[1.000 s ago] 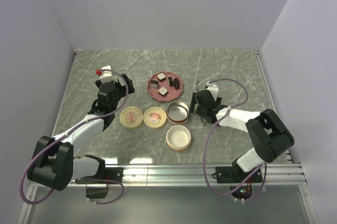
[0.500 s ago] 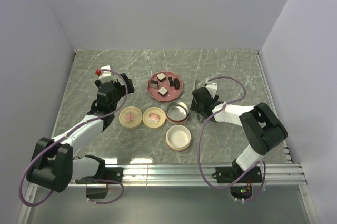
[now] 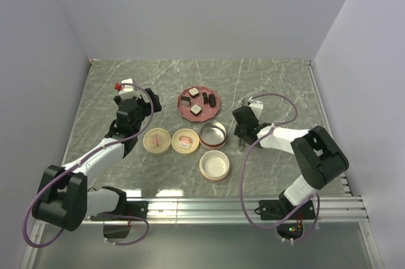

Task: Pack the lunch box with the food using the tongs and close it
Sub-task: Grab the clamp with the right arm, then pick up the food using the clamp

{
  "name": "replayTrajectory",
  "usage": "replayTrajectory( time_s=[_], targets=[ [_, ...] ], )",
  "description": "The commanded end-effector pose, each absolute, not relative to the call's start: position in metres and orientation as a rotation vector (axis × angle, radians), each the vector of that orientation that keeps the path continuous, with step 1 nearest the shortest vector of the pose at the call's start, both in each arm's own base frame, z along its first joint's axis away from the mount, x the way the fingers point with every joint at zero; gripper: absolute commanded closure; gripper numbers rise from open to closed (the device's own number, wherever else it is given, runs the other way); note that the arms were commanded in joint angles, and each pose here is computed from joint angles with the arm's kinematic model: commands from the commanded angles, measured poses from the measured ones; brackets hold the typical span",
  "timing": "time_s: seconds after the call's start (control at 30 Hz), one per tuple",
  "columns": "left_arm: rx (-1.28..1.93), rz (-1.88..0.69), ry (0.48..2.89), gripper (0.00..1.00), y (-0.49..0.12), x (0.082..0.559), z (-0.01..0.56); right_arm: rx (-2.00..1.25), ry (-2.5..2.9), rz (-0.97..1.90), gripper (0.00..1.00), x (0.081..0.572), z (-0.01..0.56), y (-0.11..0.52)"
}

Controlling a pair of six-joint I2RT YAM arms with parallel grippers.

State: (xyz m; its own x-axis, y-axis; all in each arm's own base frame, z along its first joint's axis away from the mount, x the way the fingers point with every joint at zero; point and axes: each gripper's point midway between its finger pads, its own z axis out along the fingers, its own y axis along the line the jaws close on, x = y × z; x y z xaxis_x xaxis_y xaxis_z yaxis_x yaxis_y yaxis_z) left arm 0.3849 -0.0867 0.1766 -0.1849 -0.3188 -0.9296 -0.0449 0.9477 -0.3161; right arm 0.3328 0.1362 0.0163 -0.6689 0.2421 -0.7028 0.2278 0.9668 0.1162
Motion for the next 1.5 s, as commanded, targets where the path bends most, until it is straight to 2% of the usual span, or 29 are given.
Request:
replayTrajectory(
  time_s=[0.0,0.53,0.77,1.13,1.47],
  targets=[
    [-0.285,-0.263,1.711,0.0,-0.088,0.389,0.189,0.33,2.279,0.035,0.57,0.332,0.041,0.132],
    [-0.291,-0.247,1.716,0.01,-0.086,0.391,0.187,0.191,2.064,0.173,0.53,0.356,0.15,0.148],
    [-0.294,-0.245,1.718,0.01,-0.086,0.392,0.185,0.021,1.967,0.36,0.53,0.358,0.194,0.179],
    [-0.297,-0.237,1.728,0.0,-0.086,0.394,0.182,-0.291,1.951,0.588,0.55,0.346,0.191,0.234],
    [-0.292,-0.234,1.746,0.0,-0.088,0.398,0.177,-0.324,2.035,0.564,0.56,0.34,0.163,0.236]
  ],
)
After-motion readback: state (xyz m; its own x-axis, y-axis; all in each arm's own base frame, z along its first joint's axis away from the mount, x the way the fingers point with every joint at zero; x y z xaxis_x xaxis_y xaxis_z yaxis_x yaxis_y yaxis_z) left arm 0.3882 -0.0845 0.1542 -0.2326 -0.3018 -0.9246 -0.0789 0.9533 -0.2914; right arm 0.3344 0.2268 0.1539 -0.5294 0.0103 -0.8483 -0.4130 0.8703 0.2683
